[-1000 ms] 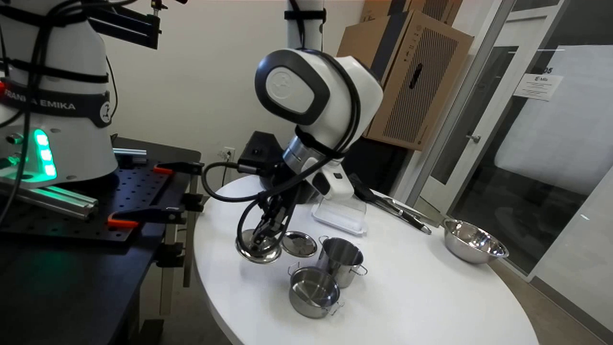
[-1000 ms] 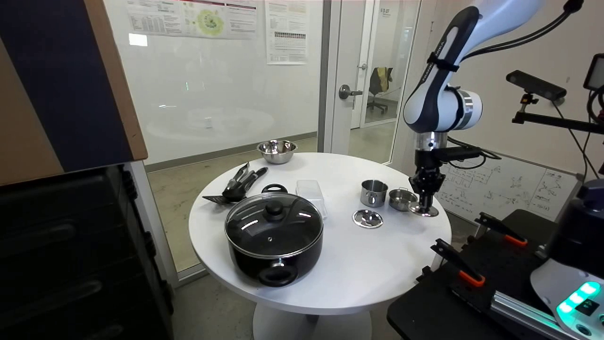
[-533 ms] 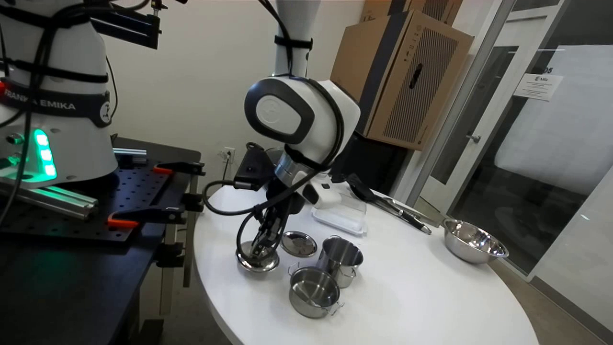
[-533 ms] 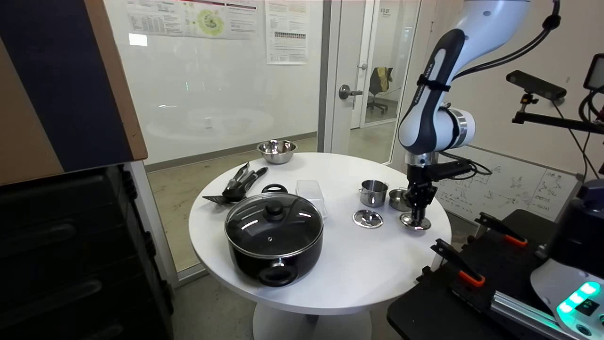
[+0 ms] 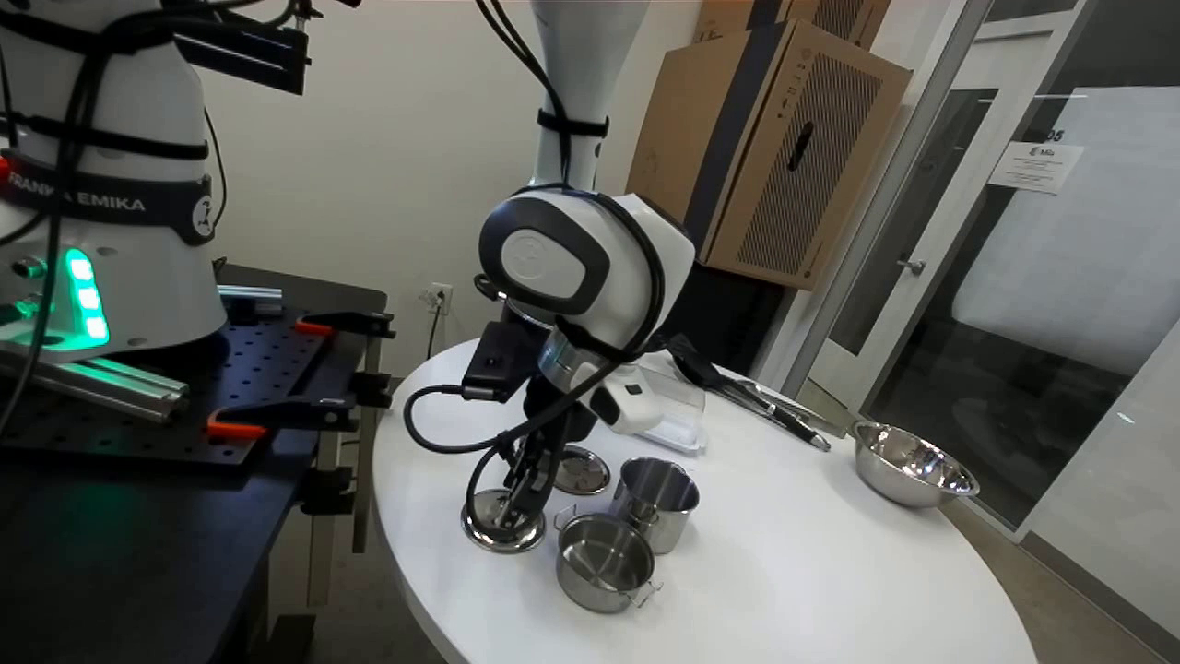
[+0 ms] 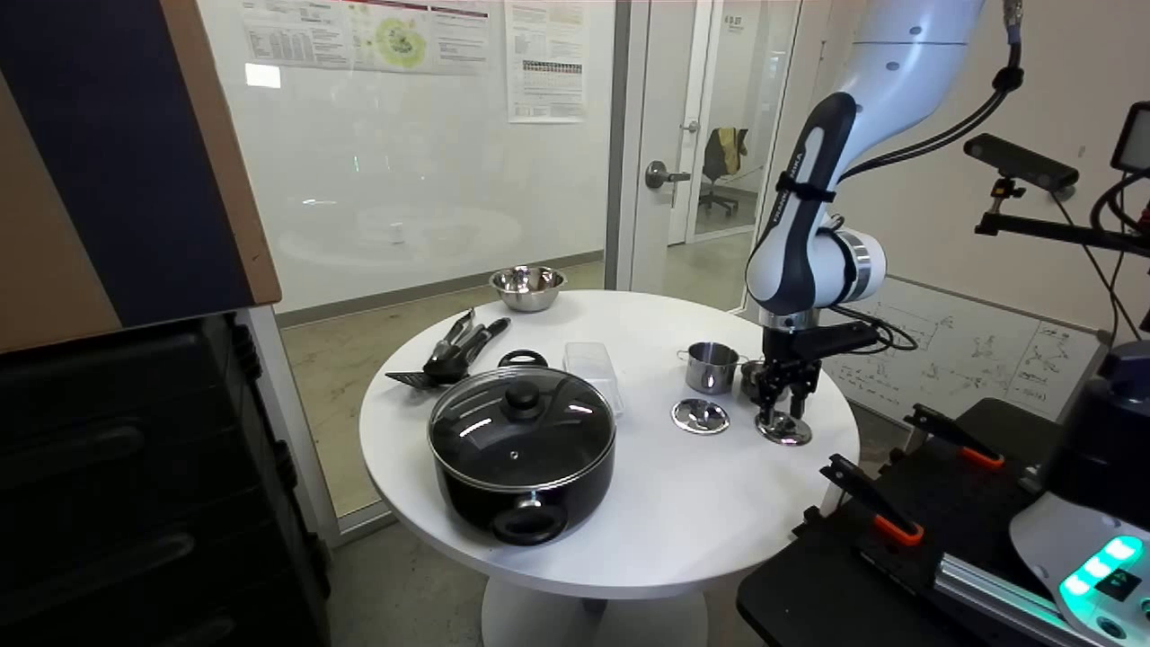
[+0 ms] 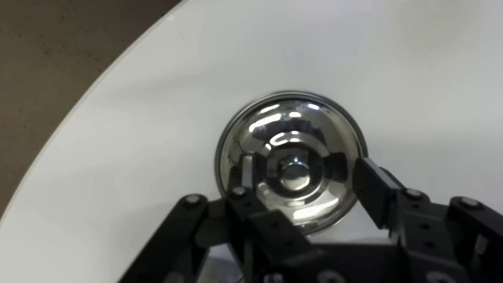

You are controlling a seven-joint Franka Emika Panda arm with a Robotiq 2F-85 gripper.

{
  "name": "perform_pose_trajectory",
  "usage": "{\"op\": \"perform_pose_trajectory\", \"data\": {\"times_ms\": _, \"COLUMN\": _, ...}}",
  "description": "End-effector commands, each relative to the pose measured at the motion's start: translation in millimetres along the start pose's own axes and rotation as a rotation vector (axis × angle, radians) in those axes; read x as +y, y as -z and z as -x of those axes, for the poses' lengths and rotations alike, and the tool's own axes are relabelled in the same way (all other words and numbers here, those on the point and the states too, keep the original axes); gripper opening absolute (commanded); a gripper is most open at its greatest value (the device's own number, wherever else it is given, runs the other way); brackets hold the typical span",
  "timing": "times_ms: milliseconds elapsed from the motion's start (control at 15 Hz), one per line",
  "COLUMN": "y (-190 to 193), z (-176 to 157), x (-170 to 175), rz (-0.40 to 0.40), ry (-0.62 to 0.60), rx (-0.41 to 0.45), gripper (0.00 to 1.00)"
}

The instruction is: Put the lid on the small pot on the table

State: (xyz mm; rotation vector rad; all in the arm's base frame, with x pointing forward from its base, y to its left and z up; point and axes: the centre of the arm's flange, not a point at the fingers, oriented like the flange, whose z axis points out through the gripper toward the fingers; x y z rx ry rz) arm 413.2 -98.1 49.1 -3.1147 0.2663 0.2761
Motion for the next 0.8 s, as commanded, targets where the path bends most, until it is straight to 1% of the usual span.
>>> {"op": "perform_pose_trajectory", "data": {"times_ms": 0, "y": 22, "z": 1, "x": 4, "rz": -0.044, "ry": -0.007, "rx": -0.001, "gripper": 0.97}}
{"op": "perform_pose_trajectory", "data": {"times_ms": 67, "y": 29, "z": 6, "x": 4, "rz": -0.056, "ry": 0.003, "rx": -0.009, "gripper": 1.0}}
{"op": "perform_pose_trajectory", "data": {"times_ms": 333, "y": 49, "z": 22, "x": 6, "rz": -0.084, "ry": 0.011, "rx": -0.046, "gripper": 1.0}}
{"op": "perform_pose_trajectory", "data": {"times_ms": 467, "y": 57, "z": 25, "x": 6, "rz": -0.096, "ry": -0.009, "rx": -0.025, "gripper": 1.0}}
{"op": "perform_pose_trajectory", "data": {"times_ms": 533, "y": 39, "z": 11, "x": 6, "rz": -0.071, "ry": -0.009, "rx": -0.031, "gripper": 1.0}}
{"op": "perform_pose_trajectory", "data": {"times_ms": 733, "y": 48, "z": 16, "x": 6, "rz": -0.078, "ry": -0.015, "rx": -0.021, "gripper": 1.0}}
